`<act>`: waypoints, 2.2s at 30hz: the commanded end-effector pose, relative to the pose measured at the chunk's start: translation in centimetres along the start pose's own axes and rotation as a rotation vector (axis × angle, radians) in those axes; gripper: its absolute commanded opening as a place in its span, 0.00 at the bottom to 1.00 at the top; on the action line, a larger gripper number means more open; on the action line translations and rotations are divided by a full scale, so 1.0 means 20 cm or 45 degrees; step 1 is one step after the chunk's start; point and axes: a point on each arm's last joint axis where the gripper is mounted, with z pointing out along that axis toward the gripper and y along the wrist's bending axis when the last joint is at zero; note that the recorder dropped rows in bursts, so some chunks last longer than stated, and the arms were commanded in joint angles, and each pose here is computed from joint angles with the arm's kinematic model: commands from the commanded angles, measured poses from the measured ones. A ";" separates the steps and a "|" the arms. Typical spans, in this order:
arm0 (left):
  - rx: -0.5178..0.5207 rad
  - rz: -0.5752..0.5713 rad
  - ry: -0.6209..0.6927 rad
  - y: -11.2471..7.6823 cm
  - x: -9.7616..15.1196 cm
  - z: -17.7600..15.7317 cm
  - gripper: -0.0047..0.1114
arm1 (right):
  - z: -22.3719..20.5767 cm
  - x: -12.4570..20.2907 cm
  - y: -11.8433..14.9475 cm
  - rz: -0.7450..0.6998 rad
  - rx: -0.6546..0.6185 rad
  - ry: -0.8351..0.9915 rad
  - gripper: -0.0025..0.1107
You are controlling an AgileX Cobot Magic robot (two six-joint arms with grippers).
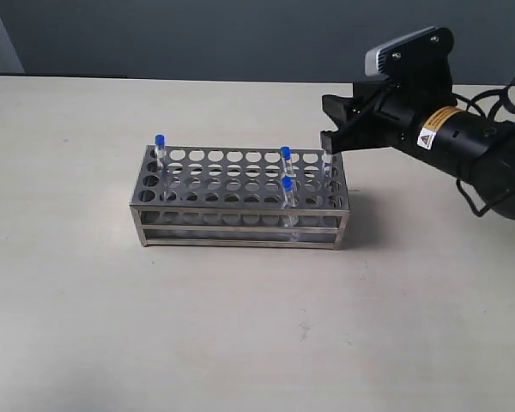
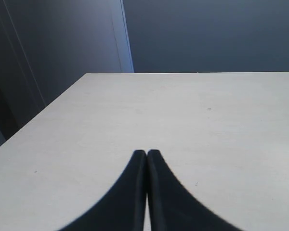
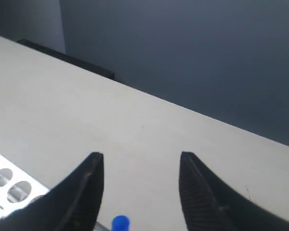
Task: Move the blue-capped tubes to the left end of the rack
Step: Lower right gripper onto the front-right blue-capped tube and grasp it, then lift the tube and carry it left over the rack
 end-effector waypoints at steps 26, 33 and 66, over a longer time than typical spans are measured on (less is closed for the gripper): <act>-0.001 -0.008 -0.013 0.00 0.00 0.00 0.04 | 0.15 0.17 -0.01 0.016 -0.025 0.020 0.44; -0.001 -0.008 -0.013 0.00 0.00 0.00 0.04 | 0.16 0.23 -0.01 0.033 -0.021 0.102 0.44; -0.001 -0.008 -0.013 0.00 0.00 0.00 0.04 | -0.02 -0.13 0.02 -0.129 -0.052 -0.028 0.02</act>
